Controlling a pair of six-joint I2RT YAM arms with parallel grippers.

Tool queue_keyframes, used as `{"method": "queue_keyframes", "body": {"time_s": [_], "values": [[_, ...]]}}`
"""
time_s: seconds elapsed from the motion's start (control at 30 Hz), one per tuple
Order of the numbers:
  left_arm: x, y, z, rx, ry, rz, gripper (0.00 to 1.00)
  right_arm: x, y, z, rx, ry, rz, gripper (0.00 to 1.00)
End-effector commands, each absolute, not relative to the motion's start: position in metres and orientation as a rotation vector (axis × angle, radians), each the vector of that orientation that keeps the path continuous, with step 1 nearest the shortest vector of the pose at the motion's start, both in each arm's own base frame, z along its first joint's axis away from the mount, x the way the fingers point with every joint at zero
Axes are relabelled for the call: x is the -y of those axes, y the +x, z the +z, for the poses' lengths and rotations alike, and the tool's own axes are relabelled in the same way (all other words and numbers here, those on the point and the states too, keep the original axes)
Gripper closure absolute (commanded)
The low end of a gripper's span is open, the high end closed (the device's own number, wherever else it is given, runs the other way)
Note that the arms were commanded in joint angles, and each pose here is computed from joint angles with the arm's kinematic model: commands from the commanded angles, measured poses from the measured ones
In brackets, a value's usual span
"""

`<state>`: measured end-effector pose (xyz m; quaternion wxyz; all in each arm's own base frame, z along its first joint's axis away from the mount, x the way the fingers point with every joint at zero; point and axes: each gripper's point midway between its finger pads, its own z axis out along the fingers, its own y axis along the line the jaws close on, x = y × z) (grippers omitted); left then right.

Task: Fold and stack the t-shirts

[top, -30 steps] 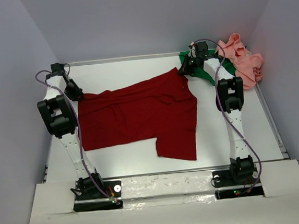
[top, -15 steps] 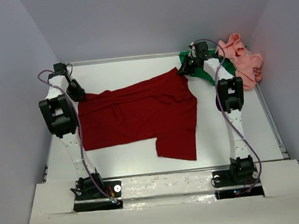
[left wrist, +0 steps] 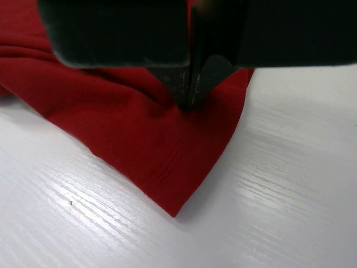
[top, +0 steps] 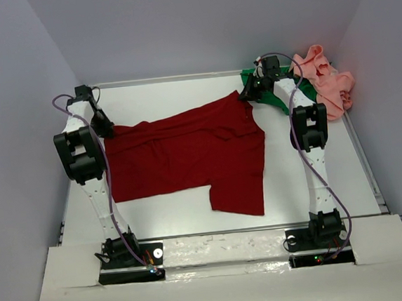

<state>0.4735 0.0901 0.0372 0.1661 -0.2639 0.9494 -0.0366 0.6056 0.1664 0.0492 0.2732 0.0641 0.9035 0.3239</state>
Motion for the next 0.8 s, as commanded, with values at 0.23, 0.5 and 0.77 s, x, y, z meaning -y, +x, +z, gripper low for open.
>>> {"method": "queue_keyframes", "body": {"time_s": [0.23, 0.5, 0.77], "values": [[-0.095, 0.473, 0.043, -2.711, -0.745, -0.052, 1.0, -0.167, 0.615, 0.093, -2.327, 0.119, 0.885, 1.0], [-0.108, 0.493, 0.097, -2.551, -0.742, 0.002, 1.0, -0.167, 0.615, 0.093, -2.327, 0.121, 0.886, 1.0], [-0.109, 0.498, 0.113, -2.508, -0.739, -0.003, 1.0, -0.167, 0.615, 0.092, -2.33, 0.117, 0.888, 1.0]]}}
